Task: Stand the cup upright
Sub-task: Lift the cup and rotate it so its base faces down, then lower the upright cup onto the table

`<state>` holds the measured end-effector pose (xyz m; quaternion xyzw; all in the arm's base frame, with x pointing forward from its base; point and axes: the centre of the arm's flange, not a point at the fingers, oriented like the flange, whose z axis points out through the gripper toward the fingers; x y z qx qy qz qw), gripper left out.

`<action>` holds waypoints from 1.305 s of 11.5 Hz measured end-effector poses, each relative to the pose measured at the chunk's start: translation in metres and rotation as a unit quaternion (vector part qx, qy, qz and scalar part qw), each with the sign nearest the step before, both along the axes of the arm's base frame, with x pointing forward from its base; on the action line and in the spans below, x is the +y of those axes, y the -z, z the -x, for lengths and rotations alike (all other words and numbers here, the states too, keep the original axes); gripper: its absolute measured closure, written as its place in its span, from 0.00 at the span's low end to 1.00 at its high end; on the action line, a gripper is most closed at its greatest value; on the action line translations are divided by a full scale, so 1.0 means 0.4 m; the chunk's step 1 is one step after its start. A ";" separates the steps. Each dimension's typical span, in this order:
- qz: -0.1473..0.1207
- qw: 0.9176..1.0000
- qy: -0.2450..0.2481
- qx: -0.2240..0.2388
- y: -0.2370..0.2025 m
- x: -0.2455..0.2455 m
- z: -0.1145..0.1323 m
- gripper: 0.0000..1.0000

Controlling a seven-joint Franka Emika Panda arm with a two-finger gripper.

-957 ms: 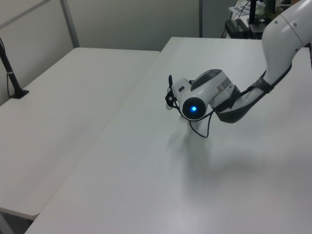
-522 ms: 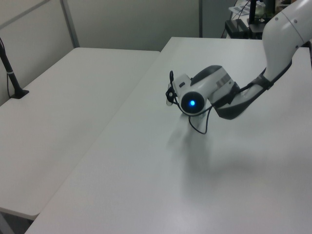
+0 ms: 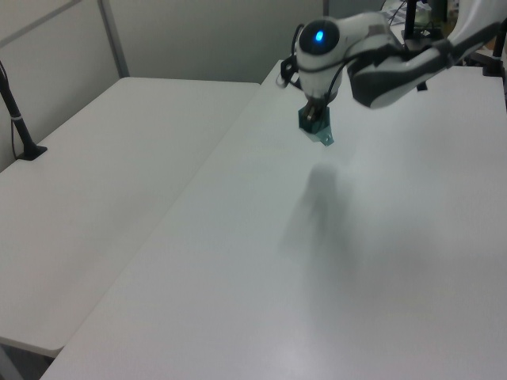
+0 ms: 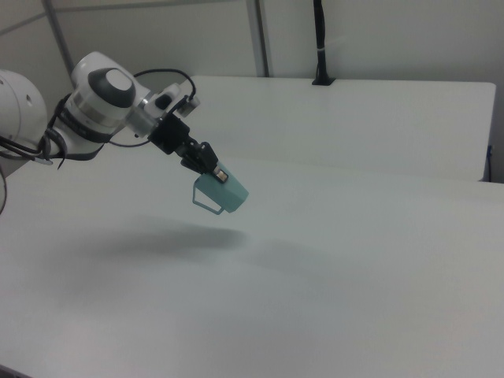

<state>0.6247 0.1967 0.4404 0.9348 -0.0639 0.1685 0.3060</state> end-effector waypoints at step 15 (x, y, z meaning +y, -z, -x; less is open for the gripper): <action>-0.329 0.941 0.046 0.059 0.111 -0.439 0.295 0.96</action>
